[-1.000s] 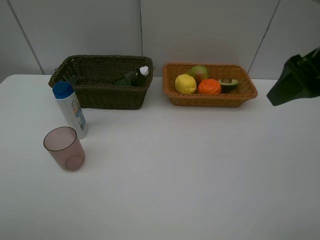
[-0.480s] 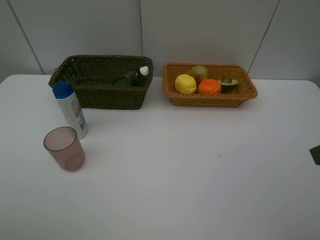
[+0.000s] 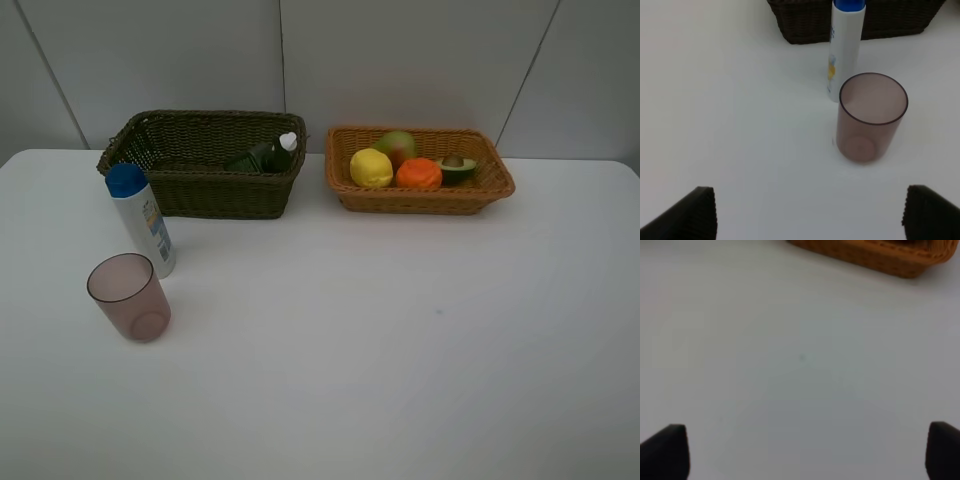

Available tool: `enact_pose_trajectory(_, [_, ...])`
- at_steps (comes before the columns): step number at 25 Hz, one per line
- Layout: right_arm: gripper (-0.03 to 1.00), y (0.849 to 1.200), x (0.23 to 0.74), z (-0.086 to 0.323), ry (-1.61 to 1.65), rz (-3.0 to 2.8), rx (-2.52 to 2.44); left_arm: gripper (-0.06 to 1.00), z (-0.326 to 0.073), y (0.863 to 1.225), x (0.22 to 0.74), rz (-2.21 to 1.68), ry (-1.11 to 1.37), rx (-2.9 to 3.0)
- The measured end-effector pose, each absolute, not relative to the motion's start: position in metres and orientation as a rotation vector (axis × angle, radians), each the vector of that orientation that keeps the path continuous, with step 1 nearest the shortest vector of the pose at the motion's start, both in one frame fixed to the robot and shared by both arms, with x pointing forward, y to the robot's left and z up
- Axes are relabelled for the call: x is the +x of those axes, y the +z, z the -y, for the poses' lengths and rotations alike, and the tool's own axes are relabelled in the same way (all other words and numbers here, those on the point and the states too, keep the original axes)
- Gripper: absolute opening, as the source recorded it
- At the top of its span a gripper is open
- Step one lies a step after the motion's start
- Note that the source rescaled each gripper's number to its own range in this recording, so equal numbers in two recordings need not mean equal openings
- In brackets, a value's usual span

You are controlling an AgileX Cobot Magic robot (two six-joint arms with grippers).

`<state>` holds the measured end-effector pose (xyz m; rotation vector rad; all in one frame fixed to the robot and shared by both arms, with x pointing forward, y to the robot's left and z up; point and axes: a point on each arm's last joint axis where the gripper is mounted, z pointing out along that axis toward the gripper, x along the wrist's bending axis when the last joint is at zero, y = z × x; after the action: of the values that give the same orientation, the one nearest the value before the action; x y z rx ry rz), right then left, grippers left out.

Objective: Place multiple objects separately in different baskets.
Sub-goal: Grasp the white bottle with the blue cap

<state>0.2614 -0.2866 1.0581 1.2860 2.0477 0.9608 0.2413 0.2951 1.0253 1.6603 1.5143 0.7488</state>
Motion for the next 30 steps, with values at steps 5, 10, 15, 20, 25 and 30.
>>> enact_pose_trajectory(5, [1.00,1.060,0.252,0.289,1.016,-2.000,1.252,1.00,-0.295,1.025,0.241,-1.514,0.749,1.660])
enact_pose_trajectory(10, [1.00,1.060,0.242,0.292,1.070,-1.951,1.223,1.00,-0.295,1.025,0.241,-1.514,0.749,1.660])
enact_pose_trajectory(15, [1.00,1.060,0.230,0.295,1.134,-1.888,1.184,1.00,-0.295,1.025,0.241,-1.514,0.749,1.660])
enact_pose_trajectory(20, [1.00,1.060,0.228,0.295,1.143,-1.881,1.185,1.00,-0.295,1.025,0.241,-1.514,0.749,1.660])
enact_pose_trajectory(25, [1.00,1.060,0.229,0.296,1.137,-1.877,1.187,1.00,-0.295,1.025,0.241,-1.514,0.749,1.660])
enact_pose_trajectory(30, [1.00,1.060,0.229,0.297,1.073,-1.810,1.242,1.00,-0.295,1.025,0.241,-1.514,0.749,1.660])
